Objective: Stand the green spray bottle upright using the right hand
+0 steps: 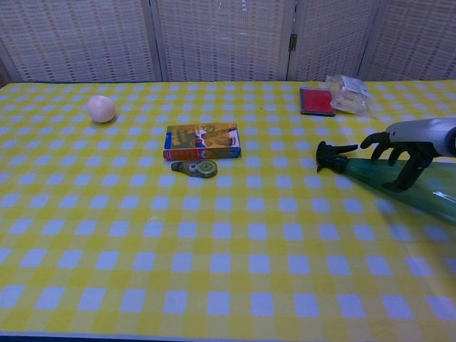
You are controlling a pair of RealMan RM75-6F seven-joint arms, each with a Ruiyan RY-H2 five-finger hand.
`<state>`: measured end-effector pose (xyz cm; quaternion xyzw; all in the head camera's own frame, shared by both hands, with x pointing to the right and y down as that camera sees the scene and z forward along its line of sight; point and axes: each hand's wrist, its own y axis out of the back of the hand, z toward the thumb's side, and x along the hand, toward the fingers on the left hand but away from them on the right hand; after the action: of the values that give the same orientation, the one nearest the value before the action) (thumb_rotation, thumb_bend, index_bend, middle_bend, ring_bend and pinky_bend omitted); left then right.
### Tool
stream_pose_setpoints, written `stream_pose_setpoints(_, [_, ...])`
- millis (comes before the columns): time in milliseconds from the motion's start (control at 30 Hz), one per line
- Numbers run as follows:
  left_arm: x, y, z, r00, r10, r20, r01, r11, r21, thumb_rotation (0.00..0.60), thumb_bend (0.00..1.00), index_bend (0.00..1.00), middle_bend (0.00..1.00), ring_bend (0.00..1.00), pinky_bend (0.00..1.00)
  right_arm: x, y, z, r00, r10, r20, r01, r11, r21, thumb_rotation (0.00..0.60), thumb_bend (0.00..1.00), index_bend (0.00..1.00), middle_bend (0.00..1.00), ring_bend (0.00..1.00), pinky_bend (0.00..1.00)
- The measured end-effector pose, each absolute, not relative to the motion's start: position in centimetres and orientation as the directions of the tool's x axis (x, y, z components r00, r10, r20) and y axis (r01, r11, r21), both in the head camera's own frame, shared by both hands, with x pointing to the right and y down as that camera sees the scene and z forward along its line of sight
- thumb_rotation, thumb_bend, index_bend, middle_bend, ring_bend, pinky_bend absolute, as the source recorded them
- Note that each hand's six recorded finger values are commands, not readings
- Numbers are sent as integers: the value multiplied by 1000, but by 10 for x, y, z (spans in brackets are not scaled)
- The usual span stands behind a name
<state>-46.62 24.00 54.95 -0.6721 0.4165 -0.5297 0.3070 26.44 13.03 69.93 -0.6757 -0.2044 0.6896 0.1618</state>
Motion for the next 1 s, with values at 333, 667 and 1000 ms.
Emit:
stream_pose_setpoints(333, [-467, 239, 548, 92, -887, 452, -243, -461, -854, 225, 389, 0, 2, 0, 0, 264, 131, 705, -43, 515, -856, 41, -855, -517, 600, 431, 325, 411, 422, 292])
stream_pose_setpoints(667, [-468, 239, 547, 93, -889, 449, -245, -457, -855, 228, 390, 0, 2, 0, 0, 253, 115, 691, 17, 634, -773, 94, -771, -630, 600, 431, 516, 580, 604, 526])
stream_pose_setpoints(1000, [-466, 240, 550, 99, -884, 457, -238, -467, -852, 229, 390, 0, 2, 0, 0, 244, 89, 652, 205, 898, -389, 316, -437, -842, 600, 431, 522, 586, 611, 526])
